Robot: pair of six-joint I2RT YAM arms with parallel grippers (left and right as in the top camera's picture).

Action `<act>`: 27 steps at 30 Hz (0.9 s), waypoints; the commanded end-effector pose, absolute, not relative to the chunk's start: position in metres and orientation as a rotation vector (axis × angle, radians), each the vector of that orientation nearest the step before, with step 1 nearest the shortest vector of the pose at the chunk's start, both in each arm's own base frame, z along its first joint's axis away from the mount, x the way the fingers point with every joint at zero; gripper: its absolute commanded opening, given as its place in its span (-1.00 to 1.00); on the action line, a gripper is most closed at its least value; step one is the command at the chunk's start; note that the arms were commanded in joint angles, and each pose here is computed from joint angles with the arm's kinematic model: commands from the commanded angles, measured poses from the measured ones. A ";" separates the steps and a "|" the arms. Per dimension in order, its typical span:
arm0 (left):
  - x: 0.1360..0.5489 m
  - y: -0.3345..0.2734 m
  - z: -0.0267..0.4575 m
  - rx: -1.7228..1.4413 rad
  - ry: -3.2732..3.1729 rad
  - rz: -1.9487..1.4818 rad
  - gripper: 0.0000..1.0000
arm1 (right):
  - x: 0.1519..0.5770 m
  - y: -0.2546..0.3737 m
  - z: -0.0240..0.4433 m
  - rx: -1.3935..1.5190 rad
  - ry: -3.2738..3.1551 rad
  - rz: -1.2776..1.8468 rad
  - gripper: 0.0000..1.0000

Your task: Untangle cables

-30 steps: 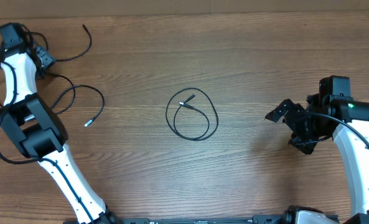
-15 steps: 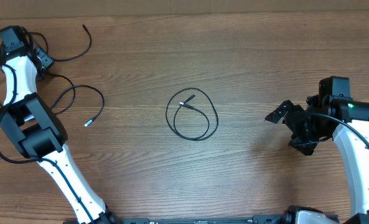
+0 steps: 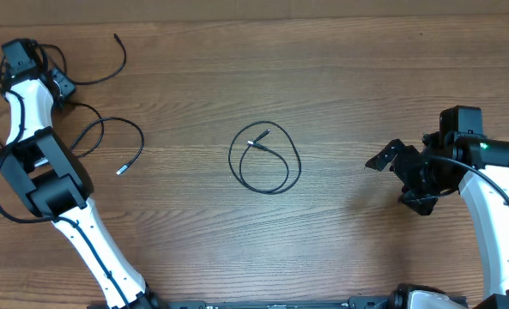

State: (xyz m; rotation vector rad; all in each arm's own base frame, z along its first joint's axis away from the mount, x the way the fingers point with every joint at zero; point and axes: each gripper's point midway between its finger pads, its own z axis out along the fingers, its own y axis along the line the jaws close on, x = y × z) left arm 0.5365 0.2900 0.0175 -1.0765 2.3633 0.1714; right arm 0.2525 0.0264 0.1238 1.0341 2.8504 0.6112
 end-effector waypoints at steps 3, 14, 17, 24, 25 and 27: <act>0.527 0.292 -0.013 -1.075 2.427 0.194 0.02 | 0.250 0.025 0.121 1.053 2.852 0.601 1.00; 0.511 0.291 -0.016 -1.101 2.484 0.197 -0.92 | 0.252 0.025 0.121 1.049 2.846 0.601 1.00; 0.506 0.288 -0.015 -1.198 2.470 0.176 -0.91 | 0.252 0.025 0.121 1.048 2.847 0.602 1.00; 0.497 0.289 0.008 -1.378 2.424 0.154 -0.91 | 0.252 0.025 0.121 1.048 2.846 0.601 1.00; 0.497 0.290 0.012 -1.380 2.422 0.160 -0.91 | 0.252 0.025 0.121 1.048 2.847 0.601 1.00; 0.495 0.293 0.021 -1.390 2.416 0.166 -0.90 | 0.252 0.025 0.121 1.048 2.847 0.601 1.00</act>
